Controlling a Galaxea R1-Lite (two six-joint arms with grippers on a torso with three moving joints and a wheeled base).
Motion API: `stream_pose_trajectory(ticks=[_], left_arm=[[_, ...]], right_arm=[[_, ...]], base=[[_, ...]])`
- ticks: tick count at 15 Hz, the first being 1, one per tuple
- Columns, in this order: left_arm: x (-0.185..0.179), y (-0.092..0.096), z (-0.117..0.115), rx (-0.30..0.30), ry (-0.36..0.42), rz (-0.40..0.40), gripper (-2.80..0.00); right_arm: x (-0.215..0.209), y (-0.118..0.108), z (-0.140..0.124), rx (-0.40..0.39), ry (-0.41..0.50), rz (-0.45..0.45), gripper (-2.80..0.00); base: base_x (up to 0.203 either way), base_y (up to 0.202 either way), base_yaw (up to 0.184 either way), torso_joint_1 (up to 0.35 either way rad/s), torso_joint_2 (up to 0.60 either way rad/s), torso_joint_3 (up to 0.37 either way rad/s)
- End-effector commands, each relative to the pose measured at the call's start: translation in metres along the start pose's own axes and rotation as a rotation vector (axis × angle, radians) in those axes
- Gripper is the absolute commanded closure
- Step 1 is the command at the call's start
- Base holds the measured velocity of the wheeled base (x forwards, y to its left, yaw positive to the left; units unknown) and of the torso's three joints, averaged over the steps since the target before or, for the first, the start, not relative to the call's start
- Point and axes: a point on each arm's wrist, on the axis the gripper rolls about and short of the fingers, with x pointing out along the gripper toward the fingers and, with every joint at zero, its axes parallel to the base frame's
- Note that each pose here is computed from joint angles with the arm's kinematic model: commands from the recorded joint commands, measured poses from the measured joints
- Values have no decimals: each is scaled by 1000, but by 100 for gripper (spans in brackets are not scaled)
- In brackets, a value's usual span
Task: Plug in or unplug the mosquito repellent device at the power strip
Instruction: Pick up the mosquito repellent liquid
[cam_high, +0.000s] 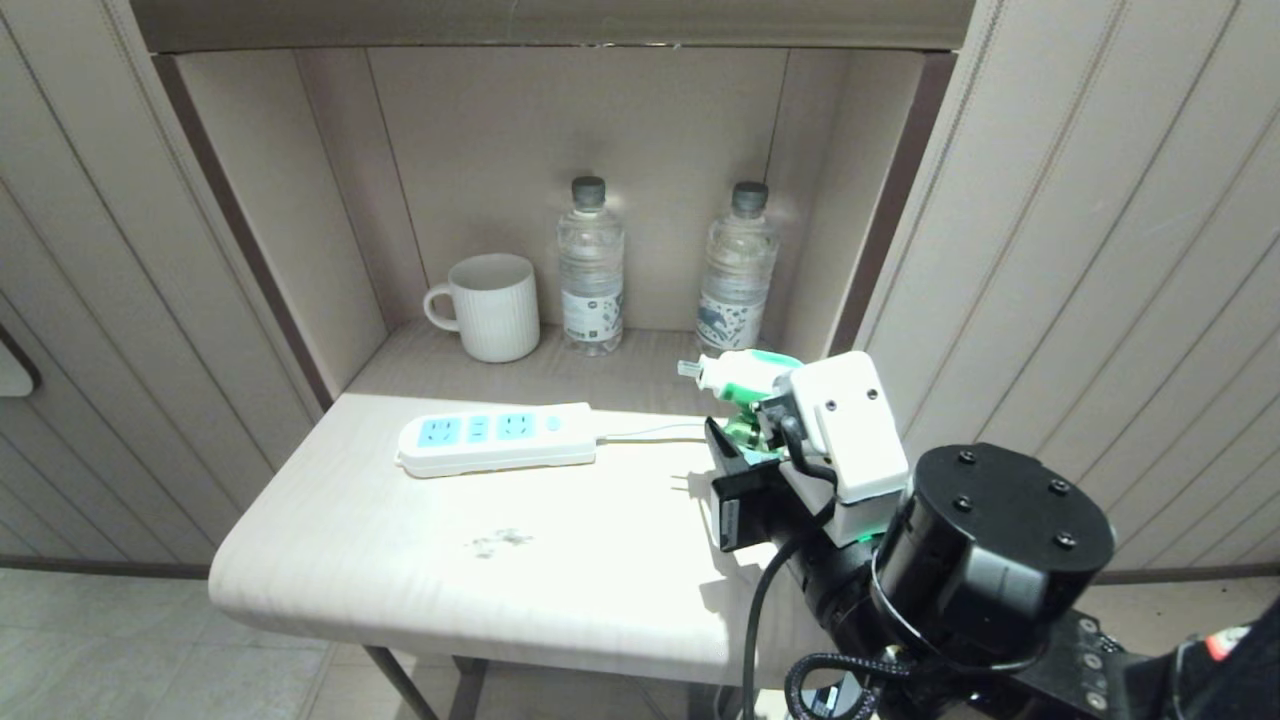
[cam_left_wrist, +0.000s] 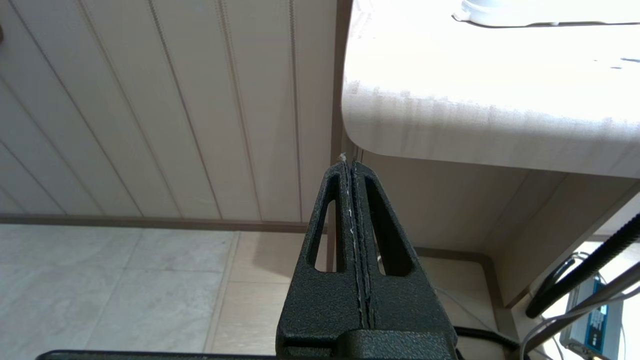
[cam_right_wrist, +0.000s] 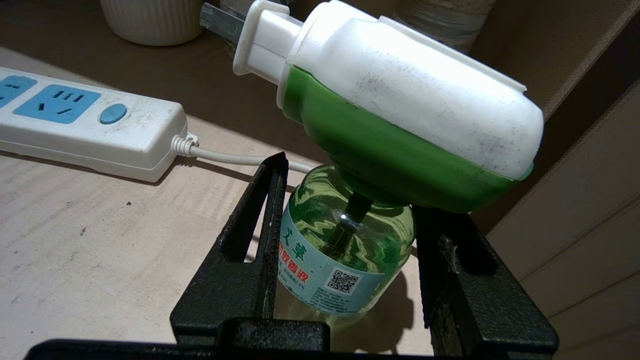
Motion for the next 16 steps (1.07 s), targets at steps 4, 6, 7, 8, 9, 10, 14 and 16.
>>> stream_pose_trajectory(ticks=[4, 6, 7, 8, 9, 10, 14, 16], left_arm=[[0, 0, 0, 0, 1, 0, 0], [0, 0, 0, 0, 1, 0, 0], [0, 0, 0, 0, 1, 0, 0], [0, 0, 0, 0, 1, 0, 0], [0, 0, 0, 0, 1, 0, 0], [0, 0, 0, 0, 1, 0, 0], [0, 0, 0, 0, 1, 0, 0], [0, 0, 0, 0, 1, 0, 0]], right_arm=[[-3, -1, -3, -42, 1, -23, 0], [-6, 2, -7, -48, 13, -13, 0], [-6, 3, -7, -44, 9, -11, 0], [-7, 5, -7, -41, 4, -6, 0], [-7, 5, -7, -38, 0, -6, 0], [-7, 5, -7, -38, 0, -6, 0], [-7, 5, -6, -38, -3, -8, 0], [-9, 5, -3, -33, -11, -6, 0]], base=[[0, 0, 0, 0, 0, 0], [0, 0, 0, 0, 0, 0], [0, 0, 0, 0, 0, 0], [0, 0, 0, 0, 0, 0], [0, 0, 0, 0, 0, 0], [0, 0, 0, 0, 0, 0], [0, 0, 0, 0, 0, 0], [0, 0, 0, 0, 0, 0]])
